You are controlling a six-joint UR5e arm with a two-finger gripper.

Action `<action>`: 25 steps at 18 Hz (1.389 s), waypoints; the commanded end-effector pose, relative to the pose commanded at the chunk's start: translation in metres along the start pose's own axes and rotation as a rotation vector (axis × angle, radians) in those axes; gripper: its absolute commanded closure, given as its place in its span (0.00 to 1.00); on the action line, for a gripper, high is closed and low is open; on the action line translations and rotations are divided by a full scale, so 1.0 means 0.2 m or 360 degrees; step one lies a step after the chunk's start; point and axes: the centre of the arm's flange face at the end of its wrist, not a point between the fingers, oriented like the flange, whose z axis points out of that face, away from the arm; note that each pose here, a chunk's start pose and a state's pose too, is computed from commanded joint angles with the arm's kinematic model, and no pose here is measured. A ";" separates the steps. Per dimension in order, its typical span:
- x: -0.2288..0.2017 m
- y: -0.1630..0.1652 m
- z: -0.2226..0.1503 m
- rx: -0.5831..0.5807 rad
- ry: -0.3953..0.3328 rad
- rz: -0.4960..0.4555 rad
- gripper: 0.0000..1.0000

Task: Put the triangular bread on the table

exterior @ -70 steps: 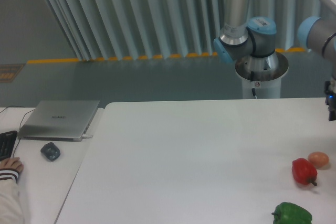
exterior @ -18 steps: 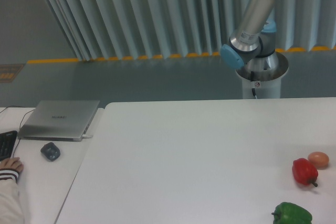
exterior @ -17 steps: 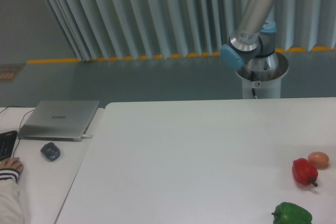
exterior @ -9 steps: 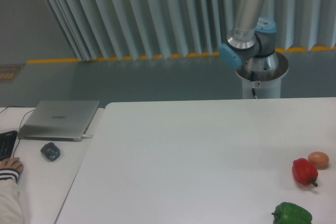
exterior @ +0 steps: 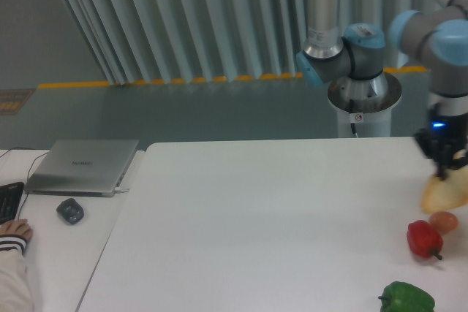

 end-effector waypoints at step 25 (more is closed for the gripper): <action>0.15 -0.37 0.00 -0.0032 -0.0180 0.0180 0.00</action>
